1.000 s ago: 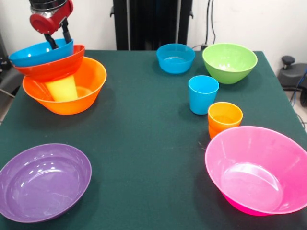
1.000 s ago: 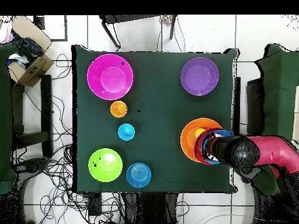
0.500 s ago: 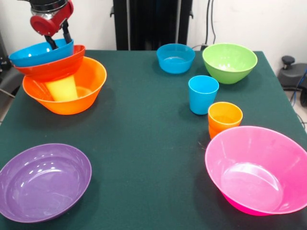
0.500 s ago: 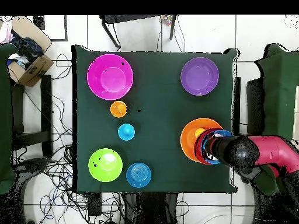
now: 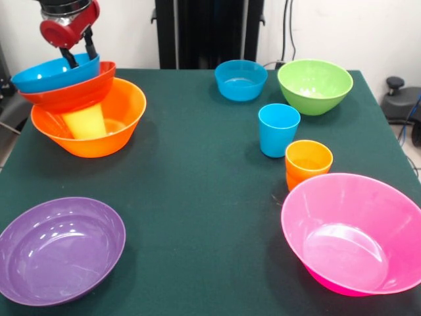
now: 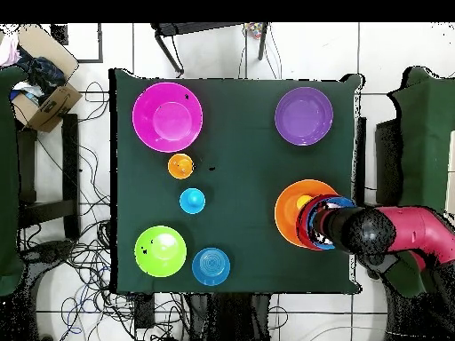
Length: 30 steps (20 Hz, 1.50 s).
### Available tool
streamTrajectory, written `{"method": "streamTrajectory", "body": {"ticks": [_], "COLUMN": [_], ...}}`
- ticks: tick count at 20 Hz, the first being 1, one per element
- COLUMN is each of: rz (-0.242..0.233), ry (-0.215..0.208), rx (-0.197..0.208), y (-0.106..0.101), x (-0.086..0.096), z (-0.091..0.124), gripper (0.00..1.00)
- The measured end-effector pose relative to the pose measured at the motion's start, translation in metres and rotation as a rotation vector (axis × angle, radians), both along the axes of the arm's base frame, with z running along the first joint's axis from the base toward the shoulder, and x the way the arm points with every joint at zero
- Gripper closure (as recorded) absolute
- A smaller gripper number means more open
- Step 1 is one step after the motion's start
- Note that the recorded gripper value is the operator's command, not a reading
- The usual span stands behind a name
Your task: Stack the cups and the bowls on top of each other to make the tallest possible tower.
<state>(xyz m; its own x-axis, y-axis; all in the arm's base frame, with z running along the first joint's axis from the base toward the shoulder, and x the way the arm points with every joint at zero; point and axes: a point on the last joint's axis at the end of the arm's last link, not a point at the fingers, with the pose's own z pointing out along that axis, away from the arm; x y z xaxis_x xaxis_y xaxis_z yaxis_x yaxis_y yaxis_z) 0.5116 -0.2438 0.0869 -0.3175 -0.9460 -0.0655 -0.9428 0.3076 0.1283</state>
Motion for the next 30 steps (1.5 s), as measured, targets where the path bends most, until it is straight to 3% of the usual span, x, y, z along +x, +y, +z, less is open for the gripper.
{"method": "streamTrajectory", "body": {"ticks": [11, 30], "rz": [0.024, 0.042], "ry": [-0.016, -0.06], "rx": [-0.044, -0.038], "y": [0.004, 0.022], "x": [0.011, 0.024], "z": [0.017, 0.024], "gripper": [0.0, 0.0]}}
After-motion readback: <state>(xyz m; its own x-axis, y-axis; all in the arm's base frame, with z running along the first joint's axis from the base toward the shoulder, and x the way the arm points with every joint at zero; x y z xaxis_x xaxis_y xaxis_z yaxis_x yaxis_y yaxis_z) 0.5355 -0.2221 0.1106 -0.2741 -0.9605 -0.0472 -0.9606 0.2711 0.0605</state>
